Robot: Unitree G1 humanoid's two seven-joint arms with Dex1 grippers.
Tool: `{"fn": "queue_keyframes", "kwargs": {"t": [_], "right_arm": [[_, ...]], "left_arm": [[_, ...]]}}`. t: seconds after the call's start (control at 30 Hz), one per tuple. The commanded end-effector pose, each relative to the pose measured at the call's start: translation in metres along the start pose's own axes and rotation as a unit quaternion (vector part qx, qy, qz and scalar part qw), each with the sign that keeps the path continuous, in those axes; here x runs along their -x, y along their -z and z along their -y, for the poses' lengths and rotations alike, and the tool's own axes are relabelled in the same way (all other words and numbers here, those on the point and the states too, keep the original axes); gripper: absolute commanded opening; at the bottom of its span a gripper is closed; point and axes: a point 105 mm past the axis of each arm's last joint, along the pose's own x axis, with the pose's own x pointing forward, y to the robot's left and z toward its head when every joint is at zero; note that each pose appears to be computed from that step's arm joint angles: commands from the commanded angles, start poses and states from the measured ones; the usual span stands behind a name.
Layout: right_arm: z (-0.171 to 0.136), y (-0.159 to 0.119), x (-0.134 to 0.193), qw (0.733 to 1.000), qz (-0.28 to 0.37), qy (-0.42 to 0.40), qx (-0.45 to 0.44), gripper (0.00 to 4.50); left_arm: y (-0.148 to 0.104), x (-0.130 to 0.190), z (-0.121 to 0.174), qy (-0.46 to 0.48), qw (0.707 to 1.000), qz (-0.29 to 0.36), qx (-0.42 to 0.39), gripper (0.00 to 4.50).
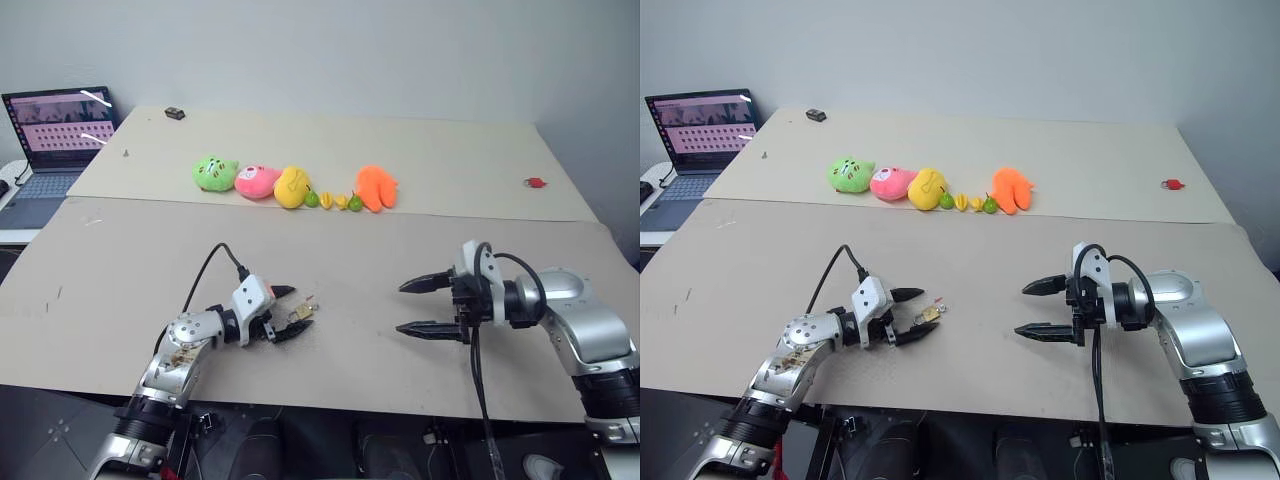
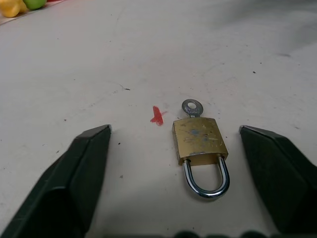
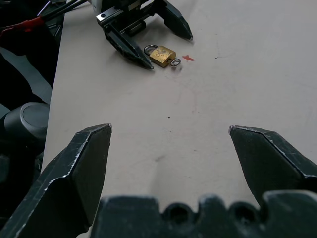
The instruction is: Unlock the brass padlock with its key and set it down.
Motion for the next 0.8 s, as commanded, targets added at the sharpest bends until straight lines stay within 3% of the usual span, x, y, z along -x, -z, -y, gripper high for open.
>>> {"fn": "queue_keyframes", "kwargs": {"t": [0.03, 0.17, 0.2, 0.5, 0.67, 0.8], "right_arm": [[0.004, -0.012, 0.006, 1.0, 0.013, 0.011, 0.026, 4.5], [0.005, -0.013, 0.006, 0.999, 0.014, 0.012, 0.027, 4.5], [0.005, -0.013, 0.006, 0.999, 0.014, 0.013, 0.027, 4.5], [0.007, -0.014, 0.0, 0.999, 0.019, 0.014, 0.033, 4.5], [0.018, -0.034, -0.017, 0.992, 0.075, 0.051, 0.088, 4.5], [0.018, -0.049, -0.026, 0.987, 0.108, 0.051, 0.105, 4.5]], "left_arm": [[0.002, -0.007, 0.007, 0.017, 1.0, -0.003, 0.008, 2.5], [0.001, -0.011, 0.009, 0.027, 1.0, -0.004, 0.008, 0.92], [0.0, -0.012, 0.009, 0.029, 1.0, -0.005, 0.008, 0.82], [-0.019, -0.008, 0.005, 0.055, 0.998, 0.019, 0.007, 0.83], [-0.081, 0.013, -0.014, 0.065, 0.99, 0.117, 0.035, 0.83], [-0.097, 0.02, -0.01, 0.101, 0.987, 0.115, 0.053, 0.83]]}}
